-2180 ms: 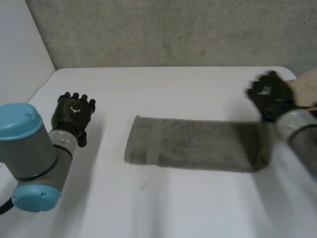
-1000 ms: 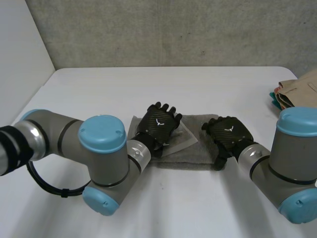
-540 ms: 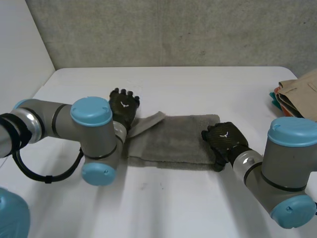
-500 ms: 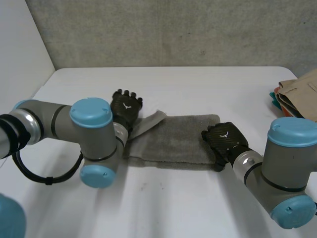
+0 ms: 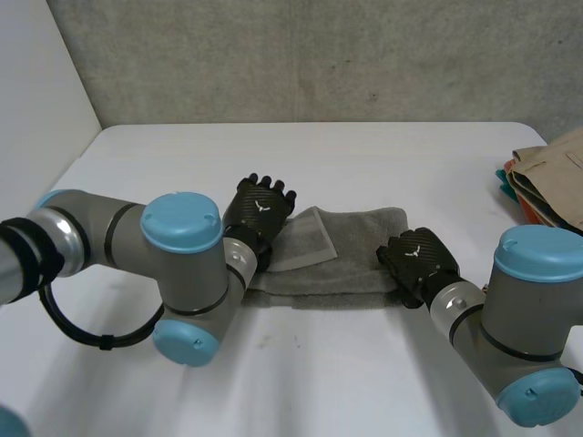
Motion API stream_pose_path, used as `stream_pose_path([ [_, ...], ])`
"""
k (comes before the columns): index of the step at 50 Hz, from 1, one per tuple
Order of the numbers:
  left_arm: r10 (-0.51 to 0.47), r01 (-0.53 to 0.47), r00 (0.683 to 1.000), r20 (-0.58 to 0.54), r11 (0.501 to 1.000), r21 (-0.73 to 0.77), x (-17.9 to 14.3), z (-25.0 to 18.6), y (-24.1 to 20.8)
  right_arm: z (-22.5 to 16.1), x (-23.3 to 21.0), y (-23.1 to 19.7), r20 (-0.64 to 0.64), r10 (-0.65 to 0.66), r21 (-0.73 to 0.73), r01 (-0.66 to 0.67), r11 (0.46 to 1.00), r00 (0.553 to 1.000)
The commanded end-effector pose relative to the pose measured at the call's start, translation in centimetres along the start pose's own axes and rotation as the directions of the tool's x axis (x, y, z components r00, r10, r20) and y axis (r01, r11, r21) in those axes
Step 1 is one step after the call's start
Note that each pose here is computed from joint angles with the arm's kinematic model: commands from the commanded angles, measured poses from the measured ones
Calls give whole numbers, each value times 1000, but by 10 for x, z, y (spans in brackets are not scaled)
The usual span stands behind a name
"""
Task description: Fold the laundry.
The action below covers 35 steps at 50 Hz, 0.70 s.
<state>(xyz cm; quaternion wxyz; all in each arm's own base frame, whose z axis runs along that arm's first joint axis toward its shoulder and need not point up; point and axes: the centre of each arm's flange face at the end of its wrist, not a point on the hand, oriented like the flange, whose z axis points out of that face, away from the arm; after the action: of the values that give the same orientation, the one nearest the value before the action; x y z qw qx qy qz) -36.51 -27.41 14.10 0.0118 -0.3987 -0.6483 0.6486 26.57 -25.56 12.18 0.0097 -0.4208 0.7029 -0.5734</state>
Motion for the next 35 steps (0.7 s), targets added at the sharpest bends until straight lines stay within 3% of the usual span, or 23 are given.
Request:
stream_pose_path([
  [1, -8, 9, 994, 108, 1000, -17, -25, 21, 10, -6, -1, 5, 9, -3, -26, 3, 1000, 1000],
  [7, -6, 15, 984, 178, 999, -49, -43, 25, 18, -17, -1, 3, 6, -31, -30, 31, 999, 1000],
  [14, 24, -10, 991, 129, 994, -106, -30, 8, 27, -21, 8, 9, -14, -95, -57, 94, 994, 995],
  [23, 6, 0, 993, 114, 999, -46, -34, -27, -9, -28, 16, 11, -14, -143, -110, 141, 984, 990],
  [31, -61, 62, 998, -27, 996, 65, -4, -44, -38, -29, 17, 9, -18, -143, -101, 140, 985, 990],
  [35, -98, 102, 993, -63, 993, 57, 5, -40, -32, -29, 14, 9, -10, -142, -98, 141, 985, 990],
])
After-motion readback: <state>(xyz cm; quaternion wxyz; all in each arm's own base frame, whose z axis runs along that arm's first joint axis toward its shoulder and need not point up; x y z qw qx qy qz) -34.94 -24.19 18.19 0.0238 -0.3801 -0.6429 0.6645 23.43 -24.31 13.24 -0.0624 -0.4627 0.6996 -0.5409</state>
